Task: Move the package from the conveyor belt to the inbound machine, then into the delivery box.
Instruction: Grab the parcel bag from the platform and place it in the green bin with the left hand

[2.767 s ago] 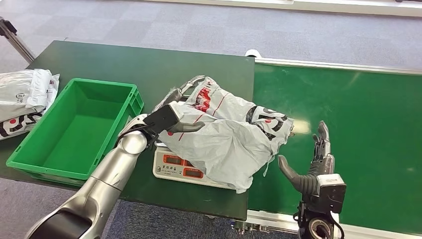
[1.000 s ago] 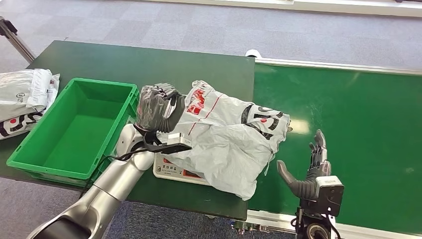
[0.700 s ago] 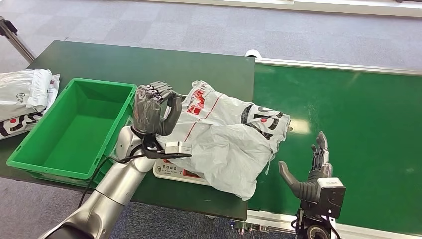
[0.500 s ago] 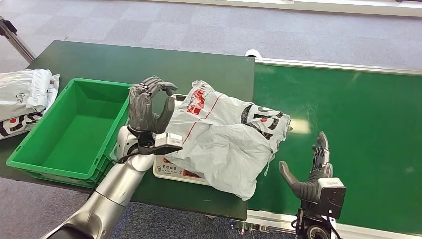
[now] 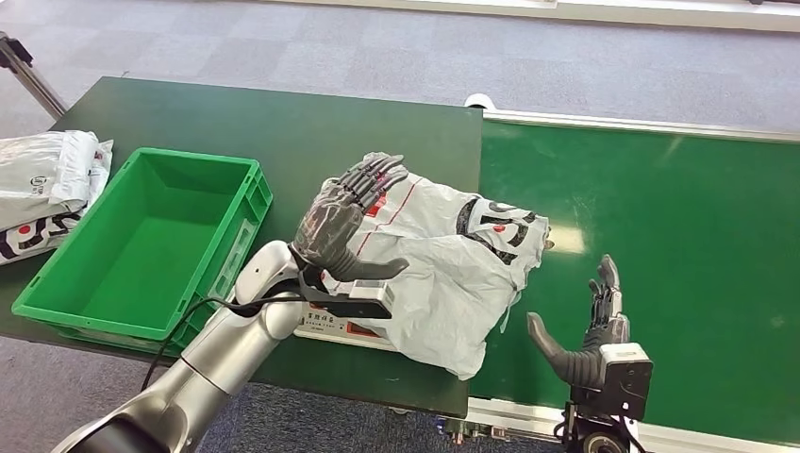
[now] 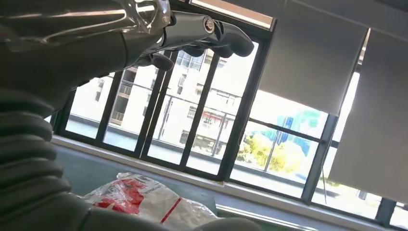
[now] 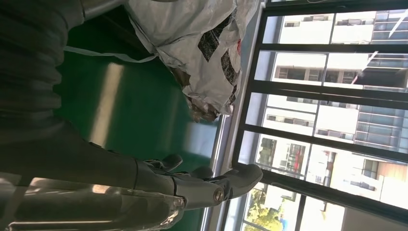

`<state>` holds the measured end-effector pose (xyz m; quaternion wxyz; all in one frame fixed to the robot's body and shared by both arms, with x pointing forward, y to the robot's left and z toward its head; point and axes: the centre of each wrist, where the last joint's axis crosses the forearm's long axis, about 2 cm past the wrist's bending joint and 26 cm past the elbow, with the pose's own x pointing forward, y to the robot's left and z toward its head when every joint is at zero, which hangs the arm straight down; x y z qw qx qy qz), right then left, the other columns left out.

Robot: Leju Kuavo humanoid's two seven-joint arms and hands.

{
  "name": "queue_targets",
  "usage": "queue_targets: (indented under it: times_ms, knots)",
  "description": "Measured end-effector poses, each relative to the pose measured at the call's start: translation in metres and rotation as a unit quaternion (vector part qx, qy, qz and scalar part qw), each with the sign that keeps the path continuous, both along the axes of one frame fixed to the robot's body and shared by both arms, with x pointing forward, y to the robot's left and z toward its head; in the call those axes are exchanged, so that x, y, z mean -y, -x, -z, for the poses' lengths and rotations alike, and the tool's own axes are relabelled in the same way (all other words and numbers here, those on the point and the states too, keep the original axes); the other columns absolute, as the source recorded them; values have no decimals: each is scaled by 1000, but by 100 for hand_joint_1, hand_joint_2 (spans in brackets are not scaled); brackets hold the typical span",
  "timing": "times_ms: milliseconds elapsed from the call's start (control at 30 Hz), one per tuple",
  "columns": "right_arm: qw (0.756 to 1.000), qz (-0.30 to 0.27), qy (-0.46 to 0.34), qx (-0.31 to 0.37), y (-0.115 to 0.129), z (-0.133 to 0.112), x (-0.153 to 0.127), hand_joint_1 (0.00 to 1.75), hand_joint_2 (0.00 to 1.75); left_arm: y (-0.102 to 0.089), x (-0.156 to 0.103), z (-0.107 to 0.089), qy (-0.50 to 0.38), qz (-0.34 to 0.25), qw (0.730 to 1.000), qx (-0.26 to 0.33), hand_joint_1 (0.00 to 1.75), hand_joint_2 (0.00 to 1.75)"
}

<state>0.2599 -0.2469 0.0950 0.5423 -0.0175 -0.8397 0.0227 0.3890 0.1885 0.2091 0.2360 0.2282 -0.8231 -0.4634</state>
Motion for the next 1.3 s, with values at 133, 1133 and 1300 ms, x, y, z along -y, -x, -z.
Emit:
queue_targets:
  times_ms: [133,1133,1300]
  knots:
    - [1000,-4,4,-1,1,1,1,0,175,-2,1,4,-63,-28,998,-12,0,175]
    - [1000,-18,16,-8,-8,-3,-3,0,175,-1,-4,51,-198,-40,949,-243,175,175]
    - [1000,-19,14,-10,-10,-3,-4,0,175,0,-5,53,-191,-34,949,-247,175,175]
